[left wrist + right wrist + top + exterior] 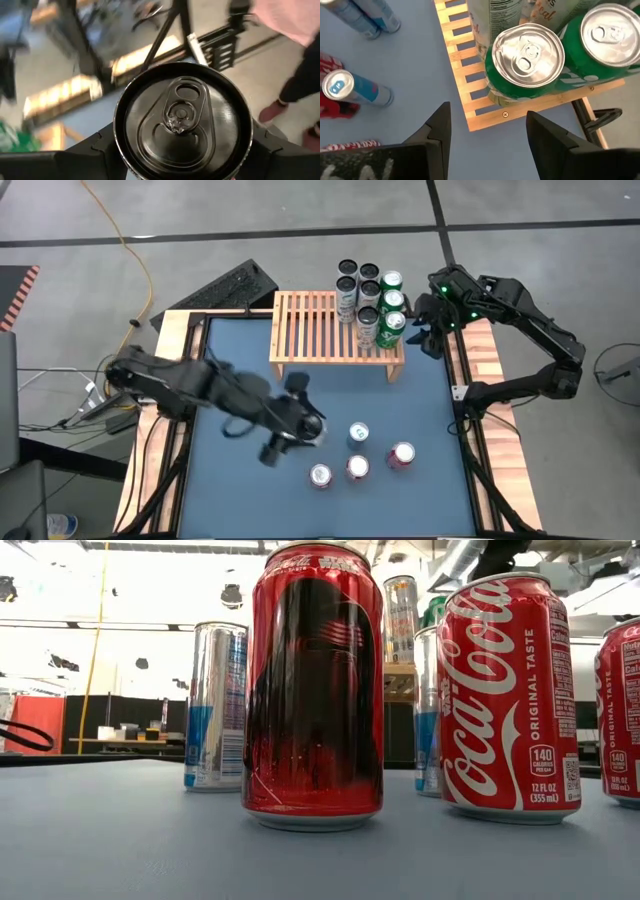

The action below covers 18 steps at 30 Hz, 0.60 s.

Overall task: Place canned beverage on shelf
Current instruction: Put the white-blue soda can on the shelf aligned with the other white-blue soda can

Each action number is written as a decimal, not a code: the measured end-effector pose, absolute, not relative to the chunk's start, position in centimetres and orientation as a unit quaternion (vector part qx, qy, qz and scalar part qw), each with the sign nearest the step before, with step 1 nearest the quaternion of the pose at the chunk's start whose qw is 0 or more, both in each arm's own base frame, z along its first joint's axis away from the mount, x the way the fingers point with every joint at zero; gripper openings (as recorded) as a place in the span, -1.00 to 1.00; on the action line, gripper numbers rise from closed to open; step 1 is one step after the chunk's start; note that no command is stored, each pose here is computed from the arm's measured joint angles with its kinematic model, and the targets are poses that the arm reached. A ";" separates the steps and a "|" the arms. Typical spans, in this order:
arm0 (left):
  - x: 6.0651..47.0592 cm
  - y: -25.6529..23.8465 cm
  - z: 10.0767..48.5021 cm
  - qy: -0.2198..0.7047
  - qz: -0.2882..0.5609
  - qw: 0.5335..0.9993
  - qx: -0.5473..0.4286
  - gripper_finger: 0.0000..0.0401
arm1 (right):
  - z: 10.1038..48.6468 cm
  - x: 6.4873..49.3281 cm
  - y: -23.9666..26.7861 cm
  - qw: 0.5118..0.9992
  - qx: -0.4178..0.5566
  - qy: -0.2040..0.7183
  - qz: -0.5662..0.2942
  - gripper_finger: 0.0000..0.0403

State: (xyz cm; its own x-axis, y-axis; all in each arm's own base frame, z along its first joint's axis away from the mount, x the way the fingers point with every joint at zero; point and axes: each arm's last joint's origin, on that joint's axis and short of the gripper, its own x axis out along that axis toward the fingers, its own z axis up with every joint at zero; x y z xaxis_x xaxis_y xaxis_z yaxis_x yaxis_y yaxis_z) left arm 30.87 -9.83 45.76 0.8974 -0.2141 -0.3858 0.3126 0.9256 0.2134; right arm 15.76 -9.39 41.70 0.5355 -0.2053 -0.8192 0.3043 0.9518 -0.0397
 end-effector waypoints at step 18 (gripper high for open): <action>28.4 9.8 45.6 0.119 -0.287 0.933 0.179 0.22 | 42.6 16.7 -10.0 0.901 0.067 0.390 -0.178 -0.03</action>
State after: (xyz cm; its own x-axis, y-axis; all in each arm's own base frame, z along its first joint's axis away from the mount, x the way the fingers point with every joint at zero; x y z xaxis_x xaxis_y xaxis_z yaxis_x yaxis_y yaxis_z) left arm 28.39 9.78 45.58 0.8065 -0.4934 -0.3256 0.5790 0.7707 0.2662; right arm 16.71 -9.98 42.60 0.6328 -0.2675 -0.7267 0.3725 0.9279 -0.0173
